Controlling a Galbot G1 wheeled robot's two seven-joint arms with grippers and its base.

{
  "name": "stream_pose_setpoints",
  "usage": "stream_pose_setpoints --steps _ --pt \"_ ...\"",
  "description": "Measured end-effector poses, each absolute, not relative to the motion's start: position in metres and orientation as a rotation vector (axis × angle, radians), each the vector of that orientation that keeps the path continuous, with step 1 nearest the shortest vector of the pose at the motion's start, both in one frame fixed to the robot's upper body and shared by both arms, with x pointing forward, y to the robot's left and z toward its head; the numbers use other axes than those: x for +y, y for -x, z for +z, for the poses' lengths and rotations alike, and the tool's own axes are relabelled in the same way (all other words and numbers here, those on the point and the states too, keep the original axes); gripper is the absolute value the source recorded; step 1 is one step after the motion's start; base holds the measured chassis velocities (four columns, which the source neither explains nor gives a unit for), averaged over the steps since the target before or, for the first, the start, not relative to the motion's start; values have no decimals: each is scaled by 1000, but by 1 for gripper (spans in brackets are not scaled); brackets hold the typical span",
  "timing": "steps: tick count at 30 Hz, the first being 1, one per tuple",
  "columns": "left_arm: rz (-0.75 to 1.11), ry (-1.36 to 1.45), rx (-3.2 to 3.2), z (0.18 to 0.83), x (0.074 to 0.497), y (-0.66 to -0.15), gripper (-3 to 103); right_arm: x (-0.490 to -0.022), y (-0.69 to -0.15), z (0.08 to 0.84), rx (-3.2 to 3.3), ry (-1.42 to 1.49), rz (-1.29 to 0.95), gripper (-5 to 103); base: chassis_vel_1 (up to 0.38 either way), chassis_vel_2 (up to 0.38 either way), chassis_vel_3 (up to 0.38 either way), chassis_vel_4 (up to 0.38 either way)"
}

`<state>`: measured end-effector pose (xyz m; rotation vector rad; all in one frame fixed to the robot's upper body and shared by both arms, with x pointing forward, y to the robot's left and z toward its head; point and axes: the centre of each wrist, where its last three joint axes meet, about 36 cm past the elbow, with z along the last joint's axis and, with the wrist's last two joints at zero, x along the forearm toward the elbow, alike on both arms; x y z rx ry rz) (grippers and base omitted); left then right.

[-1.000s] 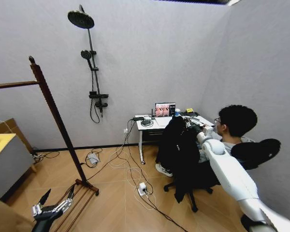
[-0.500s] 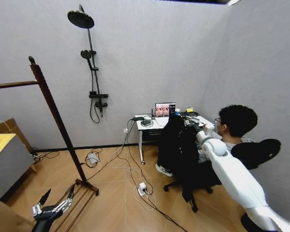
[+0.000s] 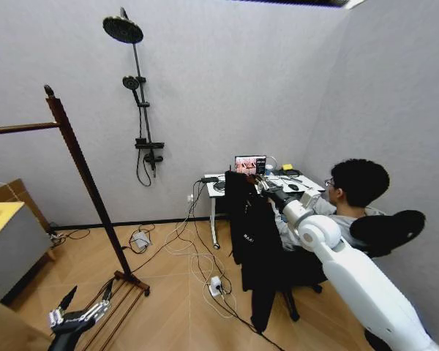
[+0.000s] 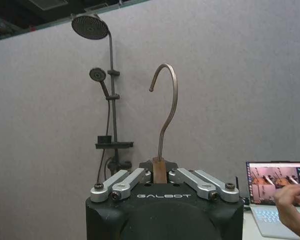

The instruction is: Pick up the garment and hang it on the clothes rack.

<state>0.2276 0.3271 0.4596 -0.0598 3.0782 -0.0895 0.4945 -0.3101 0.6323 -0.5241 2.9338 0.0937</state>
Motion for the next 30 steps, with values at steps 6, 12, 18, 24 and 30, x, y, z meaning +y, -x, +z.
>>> stream_pose_setpoints --steps 6,12,18,24,30 --pt "-90 60 3078 460 327 -228 100 -306 -495 615 2975 509 53 10 0 0 0 0" --pt "-90 60 3078 460 327 -228 100 -299 -498 606 2985 542 30 10 34 36 35 34" --pt "-90 60 3078 460 327 -228 100 -297 -502 601 2990 551 26 10 59 60 72 63" --pt "-90 60 3078 460 327 -228 100 -295 -502 599 2988 565 31 10 97 86 96 81" --pt "-90 60 3078 460 327 -228 100 -295 -500 597 2991 578 33 10 115 123 125 109"
